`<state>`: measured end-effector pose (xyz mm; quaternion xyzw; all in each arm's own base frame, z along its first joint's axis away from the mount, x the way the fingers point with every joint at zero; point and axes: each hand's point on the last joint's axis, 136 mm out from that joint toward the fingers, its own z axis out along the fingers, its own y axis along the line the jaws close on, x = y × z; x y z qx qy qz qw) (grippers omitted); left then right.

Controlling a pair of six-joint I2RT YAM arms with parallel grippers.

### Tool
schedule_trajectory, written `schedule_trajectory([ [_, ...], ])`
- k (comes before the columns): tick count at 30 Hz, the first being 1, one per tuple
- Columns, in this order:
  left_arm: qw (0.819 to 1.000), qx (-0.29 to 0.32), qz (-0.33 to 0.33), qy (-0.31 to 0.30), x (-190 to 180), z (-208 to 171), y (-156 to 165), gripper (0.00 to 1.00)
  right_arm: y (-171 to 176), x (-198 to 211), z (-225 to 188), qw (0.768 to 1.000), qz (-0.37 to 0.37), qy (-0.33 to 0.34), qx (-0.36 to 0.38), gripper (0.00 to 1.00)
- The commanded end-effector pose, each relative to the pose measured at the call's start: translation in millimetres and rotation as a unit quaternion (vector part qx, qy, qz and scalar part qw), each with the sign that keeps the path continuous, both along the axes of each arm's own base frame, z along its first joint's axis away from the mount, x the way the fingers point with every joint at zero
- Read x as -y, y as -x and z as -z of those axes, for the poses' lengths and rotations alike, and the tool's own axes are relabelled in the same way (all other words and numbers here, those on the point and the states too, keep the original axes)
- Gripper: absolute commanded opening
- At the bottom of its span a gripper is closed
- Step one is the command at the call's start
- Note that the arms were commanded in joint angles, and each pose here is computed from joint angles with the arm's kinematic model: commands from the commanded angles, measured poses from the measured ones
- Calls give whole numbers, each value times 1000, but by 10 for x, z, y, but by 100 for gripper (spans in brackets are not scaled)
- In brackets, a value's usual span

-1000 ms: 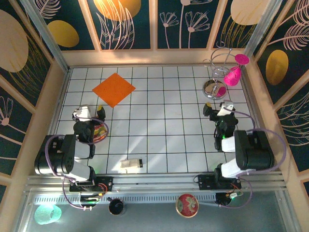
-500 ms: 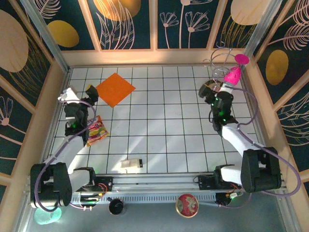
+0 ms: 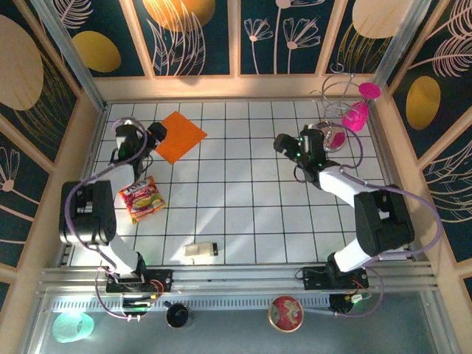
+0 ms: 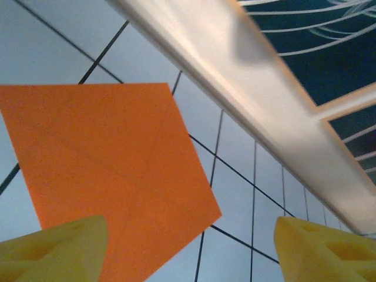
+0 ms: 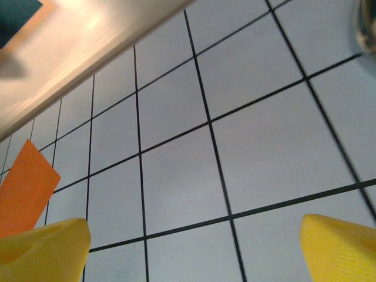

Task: Fold a paper plane with a square sheet of paper (pick it up from the middle)
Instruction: Move the square sheet of paper to the center of the table.

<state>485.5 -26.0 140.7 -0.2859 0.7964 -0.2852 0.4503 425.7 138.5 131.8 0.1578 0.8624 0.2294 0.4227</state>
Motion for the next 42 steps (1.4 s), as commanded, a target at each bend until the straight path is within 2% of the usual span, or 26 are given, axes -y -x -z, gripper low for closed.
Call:
schedule_trajectory([
  [1, 997, -77, -11, 12, 53, 237, -158, 71, -61, -155, 10, 999, -8, -26, -19, 92],
  [6, 990, -138, -12, -30, 153, 492, -398, 62, -108, -248, 164, 999, -15, -31, -42, 88],
  [9, 984, -168, -5, -49, 235, 628, -543, 53, -128, -279, 225, 998, -18, -32, -50, 86],
  [11, 980, -187, -7, -67, 256, 706, -600, 51, -141, -293, 256, 998, -20, -32, -56, 85],
  [22, 964, -246, 13, -101, 347, 1081, -707, 35, -142, -319, 343, 997, -24, -28, -69, 80],
  [27, 954, -278, 29, -111, 394, 1309, -590, 27, -148, -308, 363, 997, -21, -22, -73, 79],
  [32, 942, -306, 54, -131, 448, 1465, -400, 26, -162, -303, 338, 997, -17, -23, -74, 79],
  [38, 913, -341, 122, -190, 667, 1572, -18, 24, -141, -230, 341, 997, 0, -20, -75, 79],
  [42, 907, -341, 160, -189, 935, 1566, 258, 23, -117, -145, 363, 996, 25, -26, -78, 79],
])
